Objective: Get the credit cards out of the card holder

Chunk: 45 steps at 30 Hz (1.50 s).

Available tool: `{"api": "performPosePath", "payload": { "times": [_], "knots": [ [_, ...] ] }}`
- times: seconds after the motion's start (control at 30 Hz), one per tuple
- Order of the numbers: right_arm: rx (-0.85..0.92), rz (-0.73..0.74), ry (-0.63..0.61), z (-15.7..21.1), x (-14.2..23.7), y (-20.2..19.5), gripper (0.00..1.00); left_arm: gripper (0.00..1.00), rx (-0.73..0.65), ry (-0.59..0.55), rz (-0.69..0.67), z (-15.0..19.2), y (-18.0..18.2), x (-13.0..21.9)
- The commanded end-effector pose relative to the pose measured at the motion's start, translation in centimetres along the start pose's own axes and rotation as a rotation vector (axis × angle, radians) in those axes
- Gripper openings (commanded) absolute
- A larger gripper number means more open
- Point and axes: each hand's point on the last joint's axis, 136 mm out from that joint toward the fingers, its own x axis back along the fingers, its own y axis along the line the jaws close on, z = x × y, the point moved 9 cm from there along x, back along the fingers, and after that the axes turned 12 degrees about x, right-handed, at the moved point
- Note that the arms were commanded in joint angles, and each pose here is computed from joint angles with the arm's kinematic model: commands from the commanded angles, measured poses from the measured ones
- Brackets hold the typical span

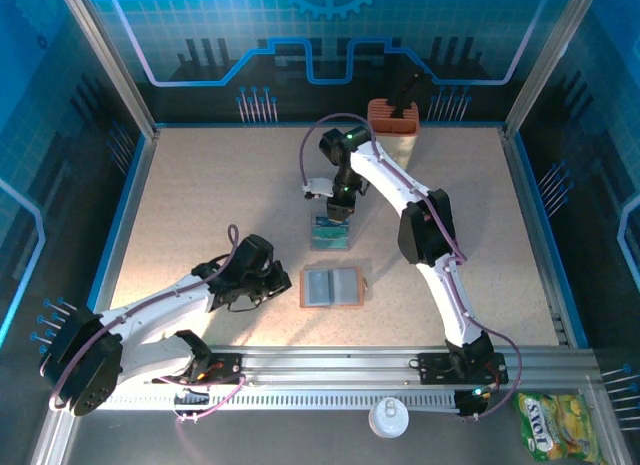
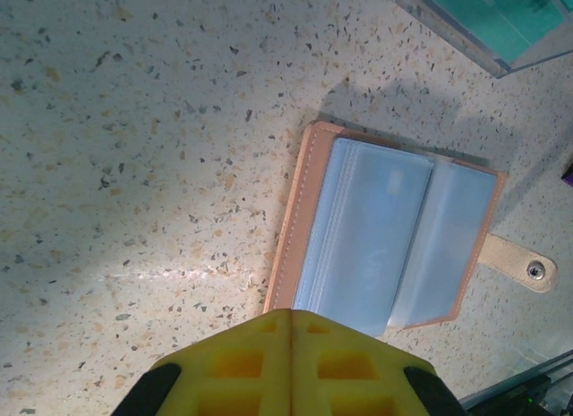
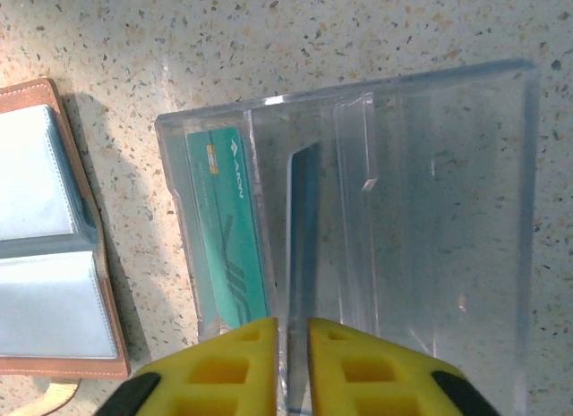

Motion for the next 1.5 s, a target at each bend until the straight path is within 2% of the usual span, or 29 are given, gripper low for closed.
{"api": "performPosePath", "payload": {
  "times": [0.0, 0.2, 0.37, 0.53, 0.6, 0.93, 1.23, 1.47],
  "knots": [
    [-0.034, 0.060, -0.010, 0.1, 1.4, -0.5, 0.21, 0.07, 0.001, -0.002, -0.006, -0.1, 0.5, 0.2],
    [-0.070, 0.197, -0.073, -0.1, 4.6, -0.4, 0.21, 0.07, 0.010, 0.003, 0.004, -0.1, 0.6, -0.1],
    [-0.103, 0.256, -0.116, -0.3, 5.4, -0.2, 0.20, 0.07, 0.015, 0.007, 0.006, -0.2, 0.6, -0.3],
    [-0.145, 0.256, -0.159, -0.7, 4.4, -0.3, 0.03, 0.07, 0.018, 0.013, 0.020, -0.2, 0.4, -0.4],
    [-0.162, 0.245, -0.161, -0.7, 3.6, -0.4, 0.00, 0.07, 0.021, 0.015, 0.023, -0.2, 0.4, -0.5],
    [-0.221, 0.295, -0.145, -0.5, 1.9, -1.3, 0.00, 0.07, 0.024, 0.015, 0.023, -0.1, 0.5, -0.5],
    [-0.226, 0.227, -0.122, -0.5, -1.3, -0.5, 0.00, 0.07, 0.030, 0.018, 0.023, -0.1, 0.8, -0.6],
    [-0.215, 0.244, -0.128, -0.7, -0.4, 0.0, 0.00, 0.07, 0.028, 0.019, 0.025, -0.1, 0.7, -0.6]
  ]
}}
